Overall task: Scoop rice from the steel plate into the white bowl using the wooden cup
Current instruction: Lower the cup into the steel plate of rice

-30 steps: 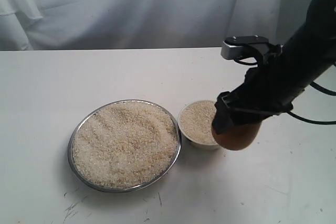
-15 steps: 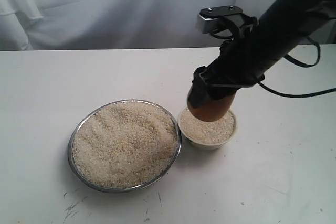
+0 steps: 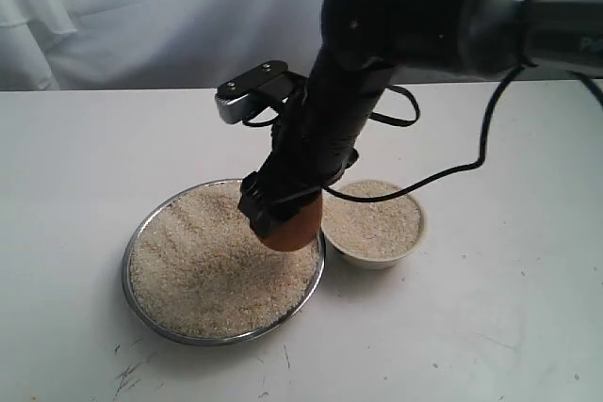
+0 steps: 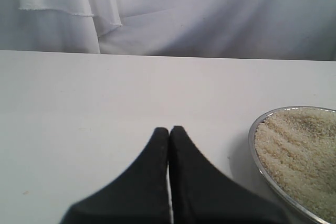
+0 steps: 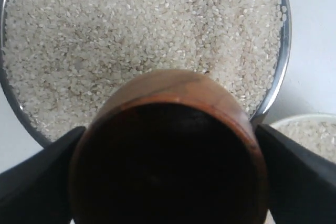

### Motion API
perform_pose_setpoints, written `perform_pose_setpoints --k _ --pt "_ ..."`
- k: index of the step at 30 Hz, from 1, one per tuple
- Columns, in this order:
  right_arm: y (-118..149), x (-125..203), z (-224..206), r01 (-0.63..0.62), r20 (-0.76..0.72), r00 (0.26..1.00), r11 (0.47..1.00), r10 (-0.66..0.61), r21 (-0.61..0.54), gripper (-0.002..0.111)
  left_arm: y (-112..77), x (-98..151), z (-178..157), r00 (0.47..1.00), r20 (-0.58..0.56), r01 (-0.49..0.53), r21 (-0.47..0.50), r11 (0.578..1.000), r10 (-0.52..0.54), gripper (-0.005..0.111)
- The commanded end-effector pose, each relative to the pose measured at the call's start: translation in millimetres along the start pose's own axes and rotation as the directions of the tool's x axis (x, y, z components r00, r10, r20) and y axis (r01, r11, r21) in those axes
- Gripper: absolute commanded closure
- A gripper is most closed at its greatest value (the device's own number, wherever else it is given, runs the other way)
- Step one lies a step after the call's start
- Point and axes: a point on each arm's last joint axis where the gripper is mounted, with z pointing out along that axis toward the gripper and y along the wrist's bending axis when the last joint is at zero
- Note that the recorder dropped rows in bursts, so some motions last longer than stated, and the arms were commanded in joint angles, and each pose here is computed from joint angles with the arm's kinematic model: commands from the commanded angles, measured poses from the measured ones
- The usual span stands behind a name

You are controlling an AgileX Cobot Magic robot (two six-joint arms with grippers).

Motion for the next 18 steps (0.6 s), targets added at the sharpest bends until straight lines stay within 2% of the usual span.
perform_pose_setpoints --k 1,8,18 --pt "5.8 -9.3 11.5 0.026 -0.039 0.999 0.998 -0.024 0.05 0.108 -0.1 0.7 0.0 1.0 0.007 0.0 0.002 1.0 0.0 0.107" --pt "12.0 -11.0 25.3 0.042 -0.086 0.996 0.994 -0.034 0.1 0.108 -0.1 0.7 0.0 1.0 0.007 0.002 0.002 1.0 -0.002 0.107" --pt "22.7 -21.7 27.1 0.068 0.001 0.998 0.987 -0.069 0.146 0.108 -0.1 0.7 0.0 1.0 0.007 -0.001 0.002 1.0 0.001 0.107"
